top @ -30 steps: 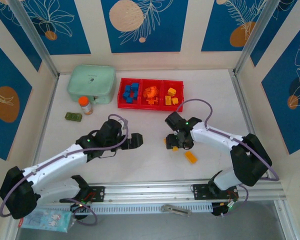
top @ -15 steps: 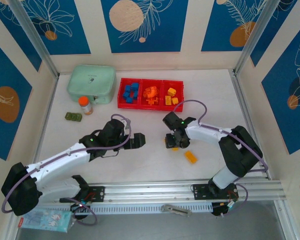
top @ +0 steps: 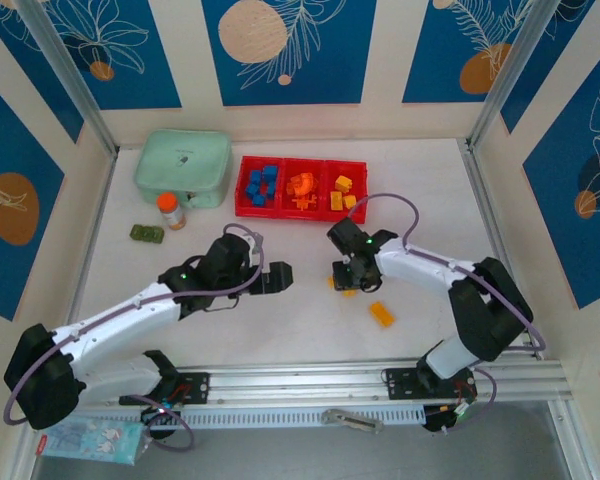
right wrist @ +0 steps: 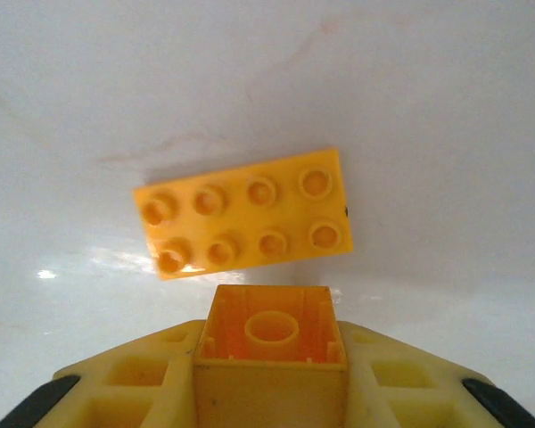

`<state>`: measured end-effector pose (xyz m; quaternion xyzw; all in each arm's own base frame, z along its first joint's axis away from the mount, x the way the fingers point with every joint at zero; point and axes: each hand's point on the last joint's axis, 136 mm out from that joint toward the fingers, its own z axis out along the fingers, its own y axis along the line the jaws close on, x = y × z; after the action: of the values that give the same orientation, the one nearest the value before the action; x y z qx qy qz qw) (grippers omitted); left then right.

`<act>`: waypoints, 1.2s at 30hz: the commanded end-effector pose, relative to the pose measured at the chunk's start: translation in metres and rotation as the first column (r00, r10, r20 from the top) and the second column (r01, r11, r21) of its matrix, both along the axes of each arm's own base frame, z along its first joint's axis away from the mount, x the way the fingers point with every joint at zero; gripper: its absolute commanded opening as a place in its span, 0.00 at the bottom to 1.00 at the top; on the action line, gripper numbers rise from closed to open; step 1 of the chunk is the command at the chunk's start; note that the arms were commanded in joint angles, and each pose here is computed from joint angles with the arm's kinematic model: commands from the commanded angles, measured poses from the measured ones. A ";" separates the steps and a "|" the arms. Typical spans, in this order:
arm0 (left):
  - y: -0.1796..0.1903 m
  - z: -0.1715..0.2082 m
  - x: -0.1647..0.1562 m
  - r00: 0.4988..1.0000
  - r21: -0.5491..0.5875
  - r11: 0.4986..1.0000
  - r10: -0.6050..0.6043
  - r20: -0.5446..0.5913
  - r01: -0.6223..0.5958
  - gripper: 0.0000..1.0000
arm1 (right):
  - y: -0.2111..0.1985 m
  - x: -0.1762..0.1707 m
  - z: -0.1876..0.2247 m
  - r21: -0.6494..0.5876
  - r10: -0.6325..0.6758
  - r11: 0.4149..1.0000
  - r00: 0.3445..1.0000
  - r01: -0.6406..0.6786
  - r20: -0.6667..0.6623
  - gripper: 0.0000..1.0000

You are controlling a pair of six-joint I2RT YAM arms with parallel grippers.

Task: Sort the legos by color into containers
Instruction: Pick up the lego from the bottom-center of the table, then place the lego in the container.

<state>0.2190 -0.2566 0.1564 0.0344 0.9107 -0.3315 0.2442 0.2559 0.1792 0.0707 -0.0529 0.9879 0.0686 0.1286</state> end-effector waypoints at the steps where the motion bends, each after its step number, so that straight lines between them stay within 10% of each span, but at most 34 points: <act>1: -0.002 0.015 0.008 0.999 0.006 1.000 -0.003 0.039 0.003 0.99 | 0.000 0.024 0.036 0.058 -0.011 0.998 0.997 0.007 0.076 0.33; 21: -0.004 0.040 0.042 0.997 0.002 1.000 0.009 0.079 -0.009 0.99 | -0.023 0.247 0.059 0.003 -0.185 0.981 0.942 0.192 0.279 0.43; 36: -0.005 0.044 0.029 0.997 -0.014 0.999 -0.040 0.059 0.041 0.99 | -0.024 0.169 0.085 0.116 -0.200 0.977 0.952 0.177 0.233 0.70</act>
<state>0.2530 -0.2607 0.1877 0.0448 0.9054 -0.3292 0.2643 0.4493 0.1515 0.1462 0.0302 0.9608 0.0660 0.2675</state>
